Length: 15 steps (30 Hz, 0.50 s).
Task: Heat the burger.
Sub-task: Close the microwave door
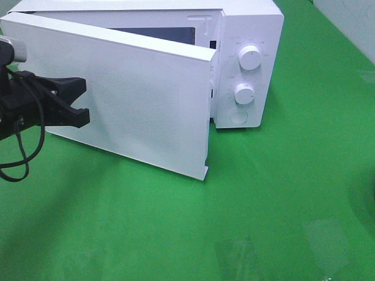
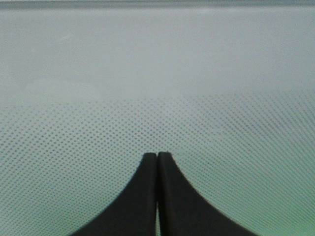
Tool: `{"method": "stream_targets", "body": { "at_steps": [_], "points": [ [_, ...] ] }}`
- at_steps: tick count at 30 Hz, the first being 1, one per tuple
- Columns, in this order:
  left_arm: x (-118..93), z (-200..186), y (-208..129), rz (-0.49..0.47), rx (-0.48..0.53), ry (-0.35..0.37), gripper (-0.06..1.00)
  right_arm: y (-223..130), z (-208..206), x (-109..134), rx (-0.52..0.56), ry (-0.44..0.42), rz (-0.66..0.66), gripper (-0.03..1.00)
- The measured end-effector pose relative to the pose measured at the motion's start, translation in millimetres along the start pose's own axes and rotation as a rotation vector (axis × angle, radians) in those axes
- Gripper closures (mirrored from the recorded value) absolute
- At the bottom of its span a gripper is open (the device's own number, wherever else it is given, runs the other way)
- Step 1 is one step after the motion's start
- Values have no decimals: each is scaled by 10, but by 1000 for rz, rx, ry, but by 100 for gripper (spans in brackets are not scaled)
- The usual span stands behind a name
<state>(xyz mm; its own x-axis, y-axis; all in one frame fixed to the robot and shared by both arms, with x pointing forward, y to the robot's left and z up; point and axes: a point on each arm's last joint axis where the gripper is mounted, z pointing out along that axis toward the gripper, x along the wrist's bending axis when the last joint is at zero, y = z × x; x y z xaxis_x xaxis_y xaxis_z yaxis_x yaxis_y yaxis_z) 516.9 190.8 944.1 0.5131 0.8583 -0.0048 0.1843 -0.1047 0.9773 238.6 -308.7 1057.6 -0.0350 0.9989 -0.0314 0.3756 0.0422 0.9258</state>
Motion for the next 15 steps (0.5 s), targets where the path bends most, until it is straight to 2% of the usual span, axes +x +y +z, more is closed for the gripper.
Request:
{"method": "stream_targets", "body": {
  "at_steps": [7, 15],
  "points": [
    [-95, 206, 7, -18, -6, -16, 94, 0, 0, 0, 0, 0, 0, 21],
    [-315, 607, 31, -20, 0, -65, 94, 0, 0, 0, 0, 0, 0, 21]
  ]
}}
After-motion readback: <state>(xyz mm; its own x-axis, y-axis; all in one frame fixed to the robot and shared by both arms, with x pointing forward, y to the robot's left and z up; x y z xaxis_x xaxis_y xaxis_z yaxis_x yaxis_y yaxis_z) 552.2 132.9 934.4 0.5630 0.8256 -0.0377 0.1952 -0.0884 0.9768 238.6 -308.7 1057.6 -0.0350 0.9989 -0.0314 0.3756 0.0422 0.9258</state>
